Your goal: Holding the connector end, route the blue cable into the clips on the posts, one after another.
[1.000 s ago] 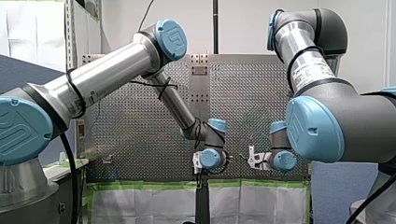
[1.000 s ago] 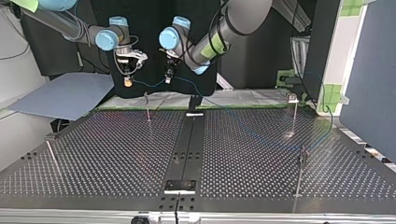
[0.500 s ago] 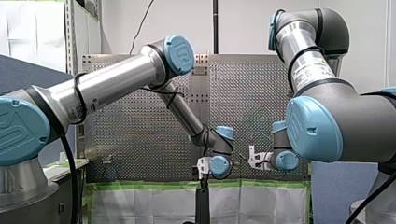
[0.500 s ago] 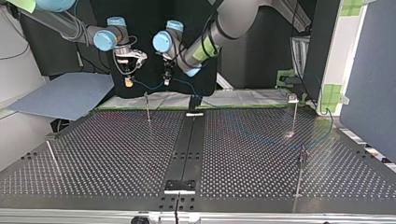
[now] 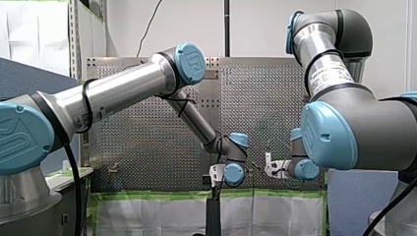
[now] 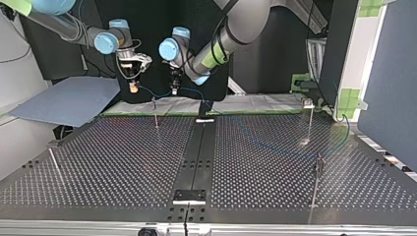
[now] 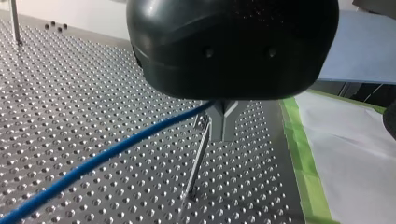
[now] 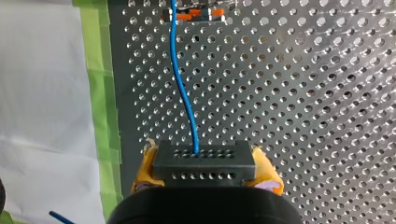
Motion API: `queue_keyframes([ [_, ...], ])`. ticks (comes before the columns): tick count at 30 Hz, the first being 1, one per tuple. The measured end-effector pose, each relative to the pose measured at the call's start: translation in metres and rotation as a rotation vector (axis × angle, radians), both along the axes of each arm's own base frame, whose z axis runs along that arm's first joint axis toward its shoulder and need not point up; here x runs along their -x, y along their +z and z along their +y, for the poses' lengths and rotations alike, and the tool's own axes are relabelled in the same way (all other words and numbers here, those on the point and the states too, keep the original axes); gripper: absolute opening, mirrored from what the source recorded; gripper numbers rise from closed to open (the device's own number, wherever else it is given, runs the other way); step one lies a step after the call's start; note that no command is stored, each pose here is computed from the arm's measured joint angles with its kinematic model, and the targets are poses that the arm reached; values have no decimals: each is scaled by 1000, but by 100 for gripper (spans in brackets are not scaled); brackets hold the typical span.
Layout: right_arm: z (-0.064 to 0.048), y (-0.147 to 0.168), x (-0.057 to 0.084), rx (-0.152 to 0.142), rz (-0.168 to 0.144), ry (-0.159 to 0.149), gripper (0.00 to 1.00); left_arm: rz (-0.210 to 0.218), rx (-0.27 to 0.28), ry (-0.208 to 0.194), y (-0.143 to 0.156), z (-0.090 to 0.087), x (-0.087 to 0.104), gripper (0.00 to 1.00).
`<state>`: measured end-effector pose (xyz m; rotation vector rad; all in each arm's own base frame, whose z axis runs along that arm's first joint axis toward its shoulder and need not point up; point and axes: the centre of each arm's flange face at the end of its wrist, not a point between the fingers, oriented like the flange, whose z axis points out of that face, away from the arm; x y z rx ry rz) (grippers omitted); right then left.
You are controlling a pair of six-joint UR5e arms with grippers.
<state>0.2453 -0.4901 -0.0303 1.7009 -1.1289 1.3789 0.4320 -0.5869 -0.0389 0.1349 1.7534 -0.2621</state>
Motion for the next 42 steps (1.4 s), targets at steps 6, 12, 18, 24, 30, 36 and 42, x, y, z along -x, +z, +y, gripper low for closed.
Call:
queue_keyframes([
  [6, -6, -6, 5, -9, -13, 7, 0, -2, -1, 13, 0, 3, -4, 0],
  [12, -8, -29, 10, -51, 23, 7, 0, -6, 2, 24, 1, 6, -8, 0],
  [18, -17, -34, 10, -57, 37, 13, 0, -8, 1, 30, 0, 9, -12, 0],
  [24, -26, -31, 9, -59, 32, 31, 0, -10, -6, 34, 0, 9, -12, 0],
  [30, -34, -28, 10, -53, 16, 42, 0, 12, -29, 16, -21, 12, -7, 0],
  [36, -38, -27, 14, -51, 9, 34, 0, 22, -28, 6, -44, 12, -3, 0],
  [42, -42, -27, 22, -51, 6, 21, 0, 8, 4, 6, -37, 2, -8, 0],
])
